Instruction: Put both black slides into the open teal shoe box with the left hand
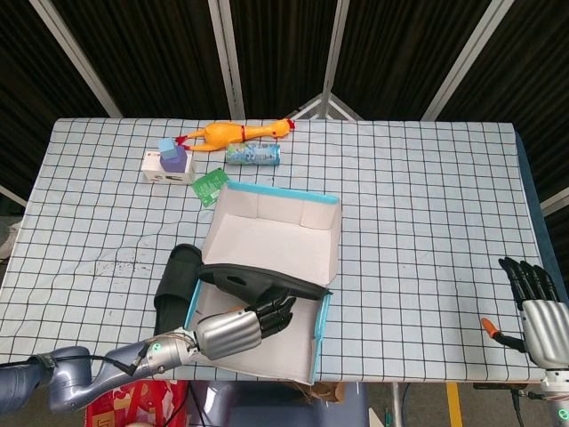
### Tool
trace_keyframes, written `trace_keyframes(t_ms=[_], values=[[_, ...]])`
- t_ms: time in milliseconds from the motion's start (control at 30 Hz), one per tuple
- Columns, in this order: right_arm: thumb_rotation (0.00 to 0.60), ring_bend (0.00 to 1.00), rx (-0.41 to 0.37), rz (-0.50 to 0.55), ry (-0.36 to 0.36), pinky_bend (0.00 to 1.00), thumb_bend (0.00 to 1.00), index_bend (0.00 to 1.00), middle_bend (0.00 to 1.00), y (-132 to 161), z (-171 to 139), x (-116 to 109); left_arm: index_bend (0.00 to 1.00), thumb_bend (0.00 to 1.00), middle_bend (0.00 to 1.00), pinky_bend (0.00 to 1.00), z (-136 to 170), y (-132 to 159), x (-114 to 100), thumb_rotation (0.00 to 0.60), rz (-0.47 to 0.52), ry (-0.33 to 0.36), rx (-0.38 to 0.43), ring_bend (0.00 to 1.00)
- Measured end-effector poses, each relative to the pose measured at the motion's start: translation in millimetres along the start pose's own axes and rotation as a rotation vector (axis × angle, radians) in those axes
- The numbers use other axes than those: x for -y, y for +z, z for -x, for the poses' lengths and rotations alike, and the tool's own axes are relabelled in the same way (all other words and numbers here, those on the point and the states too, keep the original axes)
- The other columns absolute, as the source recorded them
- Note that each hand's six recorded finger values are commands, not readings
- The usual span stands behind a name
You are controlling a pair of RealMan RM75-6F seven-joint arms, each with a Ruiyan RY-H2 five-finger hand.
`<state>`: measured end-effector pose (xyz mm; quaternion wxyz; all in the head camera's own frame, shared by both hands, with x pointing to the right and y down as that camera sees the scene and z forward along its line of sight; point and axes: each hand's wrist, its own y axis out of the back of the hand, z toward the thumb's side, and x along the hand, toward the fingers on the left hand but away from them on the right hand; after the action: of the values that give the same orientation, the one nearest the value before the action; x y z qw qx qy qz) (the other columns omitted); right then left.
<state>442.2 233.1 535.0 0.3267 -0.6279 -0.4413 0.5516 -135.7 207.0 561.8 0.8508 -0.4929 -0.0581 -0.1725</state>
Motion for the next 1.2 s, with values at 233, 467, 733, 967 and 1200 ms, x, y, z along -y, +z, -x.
trace_keyframes(t_ms=[233, 467, 733, 967, 1200], values=[[0.600, 0.05, 0.000, -0.007, 0.000, 0.04, 0.25, 0.05, 0.09, 1, 0, 0, 0.12, 0.47, 0.15, 0.14, 2, -26, -11, 0.600, 0.238, 0.053, -0.169, 0.07], [0.600, 0.04, 0.003, -0.008, 0.004, 0.04, 0.25, 0.05, 0.09, 0, 0, 1, 0.18, 0.47, 0.19, 0.19, 4, -43, 5, 0.600, 0.458, 0.006, -0.300, 0.11], [0.600, 0.05, 0.006, -0.005, 0.006, 0.04, 0.25, 0.05, 0.09, -1, 0, 0, 0.25, 0.47, 0.26, 0.26, -2, -44, 21, 0.600, 0.742, -0.057, -0.367, 0.15], [0.600, 0.04, 0.004, -0.003, 0.008, 0.04, 0.25, 0.05, 0.09, -1, 0, 1, 0.27, 0.47, 0.29, 0.28, -5, -40, 25, 0.600, 0.796, -0.076, -0.379, 0.17], [0.600, 0.04, 0.005, -0.001, 0.007, 0.04, 0.25, 0.05, 0.09, -1, 0, 0, 0.30, 0.47, 0.33, 0.31, -8, -36, 28, 0.600, 0.843, -0.094, -0.390, 0.20]])
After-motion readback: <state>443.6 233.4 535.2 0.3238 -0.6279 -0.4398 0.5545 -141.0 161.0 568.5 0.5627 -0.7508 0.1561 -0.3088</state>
